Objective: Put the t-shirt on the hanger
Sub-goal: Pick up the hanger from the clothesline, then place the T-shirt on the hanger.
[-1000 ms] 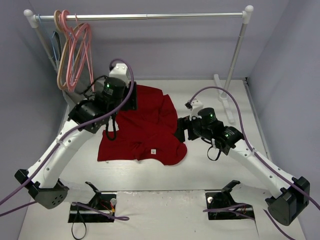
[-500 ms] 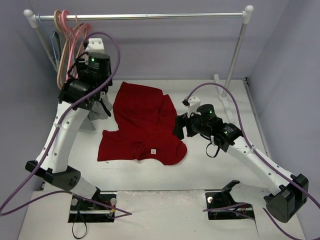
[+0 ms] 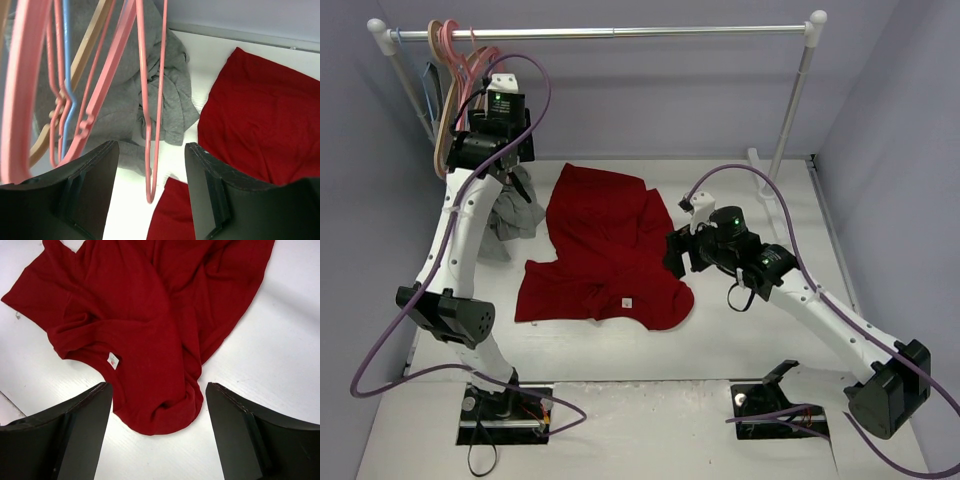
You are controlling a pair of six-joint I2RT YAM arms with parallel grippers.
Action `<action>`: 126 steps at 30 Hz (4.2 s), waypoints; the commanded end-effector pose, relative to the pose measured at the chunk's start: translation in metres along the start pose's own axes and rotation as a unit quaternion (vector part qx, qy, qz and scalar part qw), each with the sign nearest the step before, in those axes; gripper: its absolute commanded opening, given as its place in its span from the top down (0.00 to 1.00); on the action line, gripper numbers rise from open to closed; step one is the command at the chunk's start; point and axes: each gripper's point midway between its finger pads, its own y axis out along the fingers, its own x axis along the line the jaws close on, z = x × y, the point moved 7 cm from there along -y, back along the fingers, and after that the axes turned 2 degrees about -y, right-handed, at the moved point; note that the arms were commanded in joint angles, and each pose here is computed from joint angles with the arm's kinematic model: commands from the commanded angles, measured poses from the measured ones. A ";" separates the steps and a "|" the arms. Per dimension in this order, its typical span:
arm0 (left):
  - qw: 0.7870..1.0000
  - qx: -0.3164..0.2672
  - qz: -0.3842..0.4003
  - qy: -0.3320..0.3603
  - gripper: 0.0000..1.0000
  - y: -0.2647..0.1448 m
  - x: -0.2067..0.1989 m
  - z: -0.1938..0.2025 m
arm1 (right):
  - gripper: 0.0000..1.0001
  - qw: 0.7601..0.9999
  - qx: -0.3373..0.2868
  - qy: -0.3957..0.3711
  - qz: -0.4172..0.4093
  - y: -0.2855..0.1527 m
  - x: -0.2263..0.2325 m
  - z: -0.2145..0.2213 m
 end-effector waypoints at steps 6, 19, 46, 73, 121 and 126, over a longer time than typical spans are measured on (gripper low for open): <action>0.999 -0.048 0.003 -0.017 0.48 0.012 0.009 -0.029 | 0.23 0.999 -0.041 -0.017 -0.003 0.007 0.000 -0.019; 0.997 -0.055 0.036 -0.025 0.95 0.032 0.011 -0.041 | 0.23 0.999 -0.032 -0.016 0.012 0.015 -0.005 -0.021; 0.964 -0.116 0.240 -0.002 1.00 -0.076 0.017 -0.018 | 0.23 0.999 -0.026 -0.013 0.017 0.026 -0.008 -0.017; 0.914 0.098 0.391 0.045 1.00 -0.104 -0.008 0.210 | 0.77 0.980 0.159 0.105 0.052 0.153 -0.053 0.065; 0.883 0.101 0.452 0.078 1.00 -0.111 -0.033 0.219 | 0.81 0.962 0.152 0.057 0.221 0.146 -0.083 0.067; 0.873 0.100 0.469 0.086 1.00 -0.115 -0.038 0.225 | 1.00 0.964 0.134 0.048 0.224 0.132 -0.088 0.049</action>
